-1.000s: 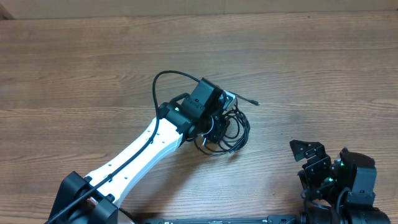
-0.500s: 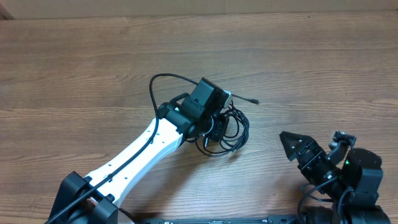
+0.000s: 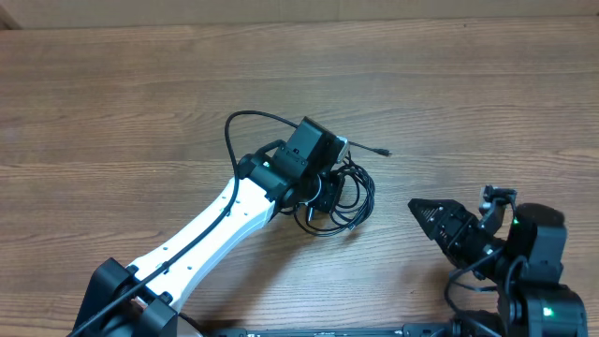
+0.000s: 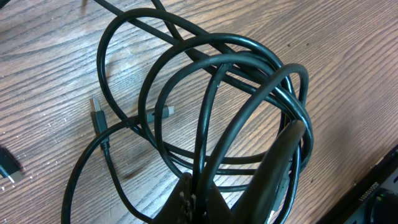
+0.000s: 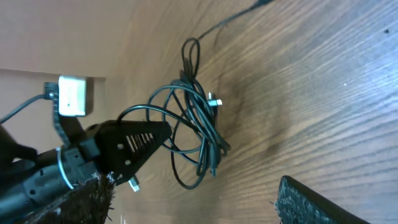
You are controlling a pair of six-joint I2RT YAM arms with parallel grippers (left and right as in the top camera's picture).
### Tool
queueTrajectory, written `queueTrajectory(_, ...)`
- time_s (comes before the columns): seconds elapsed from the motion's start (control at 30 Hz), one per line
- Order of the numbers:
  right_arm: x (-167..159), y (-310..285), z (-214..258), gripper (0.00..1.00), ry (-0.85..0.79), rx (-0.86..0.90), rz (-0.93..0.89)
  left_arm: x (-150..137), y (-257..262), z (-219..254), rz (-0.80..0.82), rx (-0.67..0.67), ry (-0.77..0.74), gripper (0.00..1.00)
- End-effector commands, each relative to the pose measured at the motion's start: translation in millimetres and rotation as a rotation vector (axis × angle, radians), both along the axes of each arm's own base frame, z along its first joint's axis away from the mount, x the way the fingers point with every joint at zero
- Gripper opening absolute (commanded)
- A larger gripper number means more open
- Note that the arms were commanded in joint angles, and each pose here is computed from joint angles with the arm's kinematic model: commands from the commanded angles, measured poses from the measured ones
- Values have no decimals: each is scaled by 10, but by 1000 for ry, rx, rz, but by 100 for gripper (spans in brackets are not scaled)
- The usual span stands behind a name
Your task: Untangle cables
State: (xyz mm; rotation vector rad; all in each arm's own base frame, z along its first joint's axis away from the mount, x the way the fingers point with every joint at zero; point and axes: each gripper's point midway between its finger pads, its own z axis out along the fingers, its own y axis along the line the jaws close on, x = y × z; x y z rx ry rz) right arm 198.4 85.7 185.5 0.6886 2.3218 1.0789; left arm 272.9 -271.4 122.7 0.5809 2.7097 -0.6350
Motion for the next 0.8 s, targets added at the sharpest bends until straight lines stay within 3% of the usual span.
queueTrajectory(0.0,1,69,50,83,-5,27,44,-19,-75,129,-12,-43,-7,4)
queueTrajectory(0.27,-134,283,-261,77,66,57,148,-20,-74,129,-15,-43,-8,4)
queueTrajectory(0.37,-147,413,-318,76,39,84,215,-36,-60,117,-16,-36,1,4)
queueTrajectory(0.5,-98,552,-290,66,-3,130,250,-124,11,59,-58,5,18,4)
queueTrajectory(0.77,-67,771,-202,56,-106,140,335,-166,47,33,-120,32,4,4)
